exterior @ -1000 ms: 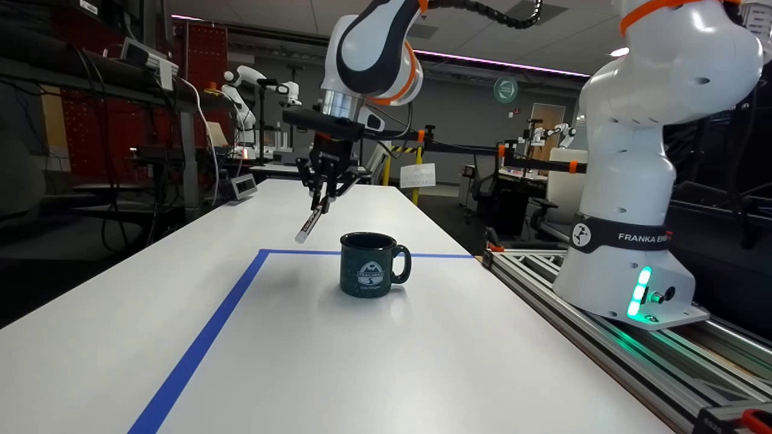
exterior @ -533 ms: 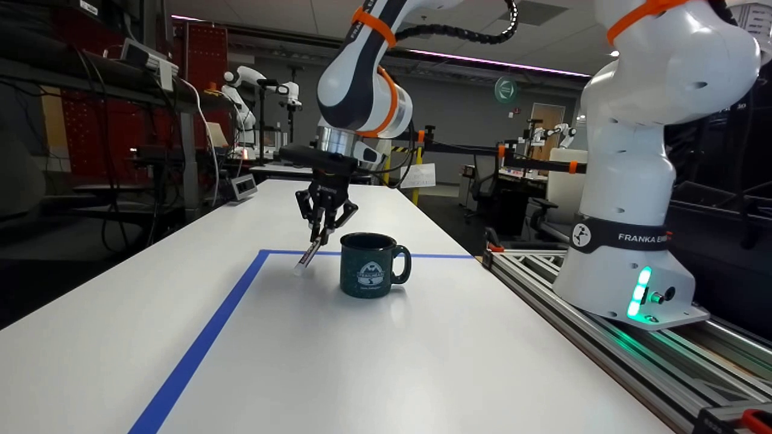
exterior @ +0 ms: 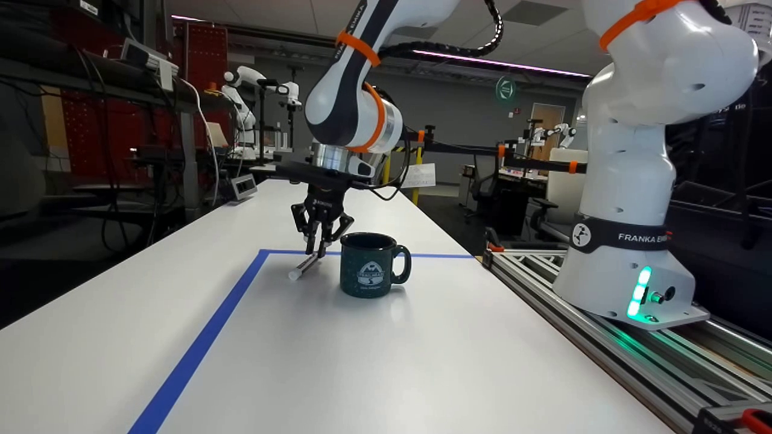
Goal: Take the maker out of the cup
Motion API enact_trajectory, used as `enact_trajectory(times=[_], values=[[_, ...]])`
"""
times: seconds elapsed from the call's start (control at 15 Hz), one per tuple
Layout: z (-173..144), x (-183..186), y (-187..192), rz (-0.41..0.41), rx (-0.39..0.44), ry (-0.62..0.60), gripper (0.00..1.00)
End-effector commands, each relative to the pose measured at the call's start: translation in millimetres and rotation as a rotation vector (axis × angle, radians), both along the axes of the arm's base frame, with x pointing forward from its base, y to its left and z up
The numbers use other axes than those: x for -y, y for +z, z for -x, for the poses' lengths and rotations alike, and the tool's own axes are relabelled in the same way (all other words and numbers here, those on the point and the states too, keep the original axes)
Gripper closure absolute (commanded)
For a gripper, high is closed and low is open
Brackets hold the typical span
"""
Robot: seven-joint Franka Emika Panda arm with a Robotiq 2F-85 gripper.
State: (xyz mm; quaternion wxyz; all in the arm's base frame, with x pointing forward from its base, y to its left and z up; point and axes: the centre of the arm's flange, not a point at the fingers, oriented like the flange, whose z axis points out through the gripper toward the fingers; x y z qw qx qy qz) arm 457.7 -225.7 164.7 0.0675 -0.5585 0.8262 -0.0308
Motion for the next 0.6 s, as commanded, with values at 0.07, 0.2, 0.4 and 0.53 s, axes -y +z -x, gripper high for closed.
enact_trajectory(times=[0.07,0.2,0.4,0.53], values=[[-0.8,-4.2,17.0,0.049,-0.005,0.015,0.32],[-0.2,-11.9,36.0,0.075,0.002,0.036,0.17],[-2.6,-24.2,68.3,0.113,-0.001,0.072,0.00],[-1.0,-34.2,90.4,0.152,-0.017,0.086,0.00]])
